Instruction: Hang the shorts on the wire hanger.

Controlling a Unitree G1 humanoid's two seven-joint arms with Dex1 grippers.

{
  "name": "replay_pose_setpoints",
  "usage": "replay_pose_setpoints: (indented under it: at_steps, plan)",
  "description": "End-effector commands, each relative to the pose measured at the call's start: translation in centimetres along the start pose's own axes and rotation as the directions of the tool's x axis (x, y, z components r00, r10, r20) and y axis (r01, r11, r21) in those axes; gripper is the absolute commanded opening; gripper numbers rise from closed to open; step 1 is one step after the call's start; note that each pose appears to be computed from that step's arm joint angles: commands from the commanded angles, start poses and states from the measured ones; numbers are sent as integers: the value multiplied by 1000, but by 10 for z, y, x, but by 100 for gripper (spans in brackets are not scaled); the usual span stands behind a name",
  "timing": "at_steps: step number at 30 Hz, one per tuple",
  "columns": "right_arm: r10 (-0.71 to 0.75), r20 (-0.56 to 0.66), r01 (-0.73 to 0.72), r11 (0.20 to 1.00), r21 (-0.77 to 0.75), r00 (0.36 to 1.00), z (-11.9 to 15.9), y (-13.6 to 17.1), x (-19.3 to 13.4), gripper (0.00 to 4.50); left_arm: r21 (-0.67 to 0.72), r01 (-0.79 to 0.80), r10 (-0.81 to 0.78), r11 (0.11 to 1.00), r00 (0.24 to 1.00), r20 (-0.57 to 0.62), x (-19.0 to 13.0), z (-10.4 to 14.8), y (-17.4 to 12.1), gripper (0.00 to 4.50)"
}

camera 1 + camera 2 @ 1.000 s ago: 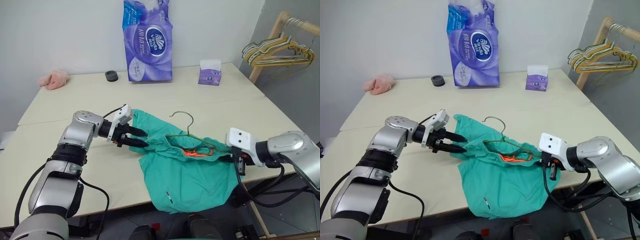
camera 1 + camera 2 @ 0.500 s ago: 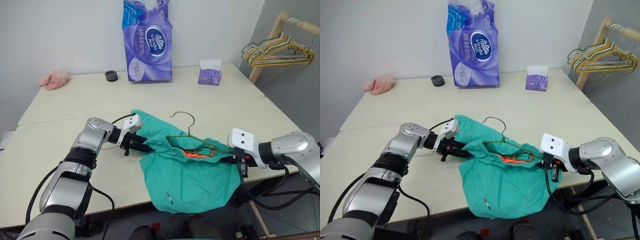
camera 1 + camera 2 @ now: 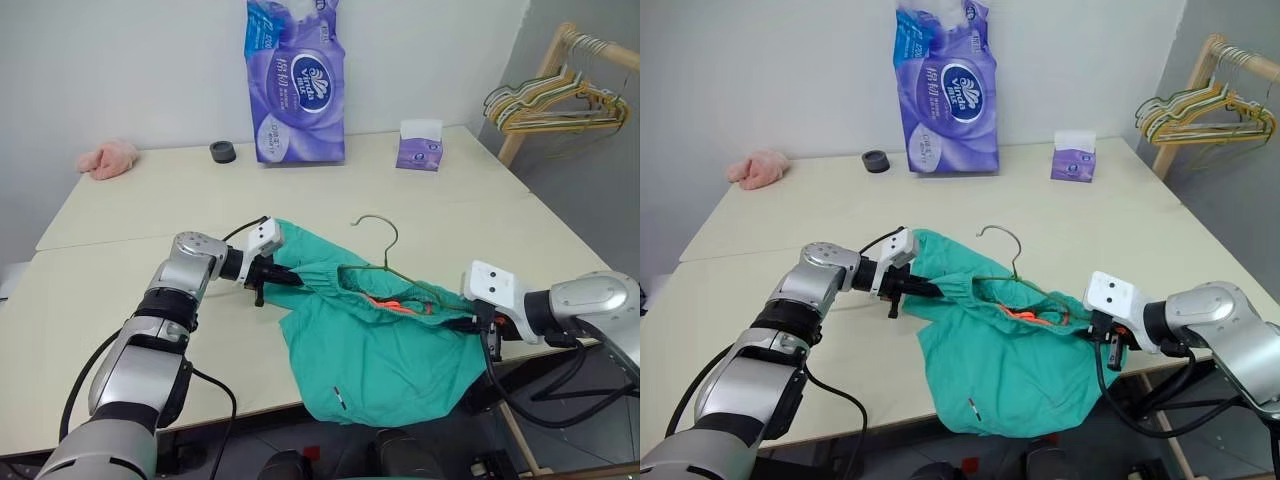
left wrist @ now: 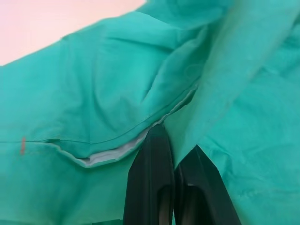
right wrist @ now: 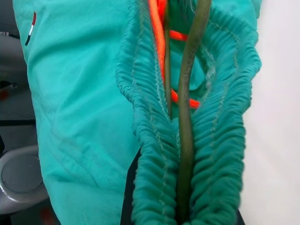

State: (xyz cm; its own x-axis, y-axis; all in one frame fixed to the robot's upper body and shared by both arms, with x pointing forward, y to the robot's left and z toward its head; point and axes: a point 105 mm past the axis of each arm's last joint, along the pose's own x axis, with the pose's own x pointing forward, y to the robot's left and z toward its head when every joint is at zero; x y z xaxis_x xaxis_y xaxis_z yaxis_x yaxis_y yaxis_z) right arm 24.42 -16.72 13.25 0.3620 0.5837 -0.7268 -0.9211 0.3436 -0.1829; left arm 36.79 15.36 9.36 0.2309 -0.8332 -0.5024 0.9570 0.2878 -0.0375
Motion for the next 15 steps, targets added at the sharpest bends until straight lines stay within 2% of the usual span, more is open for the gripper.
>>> replay_pose_setpoints:
  at_steps: [1, 9, 15]
  plan:
    - [-35, 13, 35, 999, -30, 999, 5, -1, -13, 0, 35, -85, 84, 996, 996, 29, -13, 11, 13, 3]
    - [-38, 46, 41, 998, -47, 998, 12, 1, -11, 0, 44, -77, 75, 996, 997, 34, -9, 9, 11, 3]
    - [-45, 69, 49, 997, -57, 997, 20, -1, -1, 0, 32, -45, 39, 998, 988, 152, -3, 35, 7, 3]
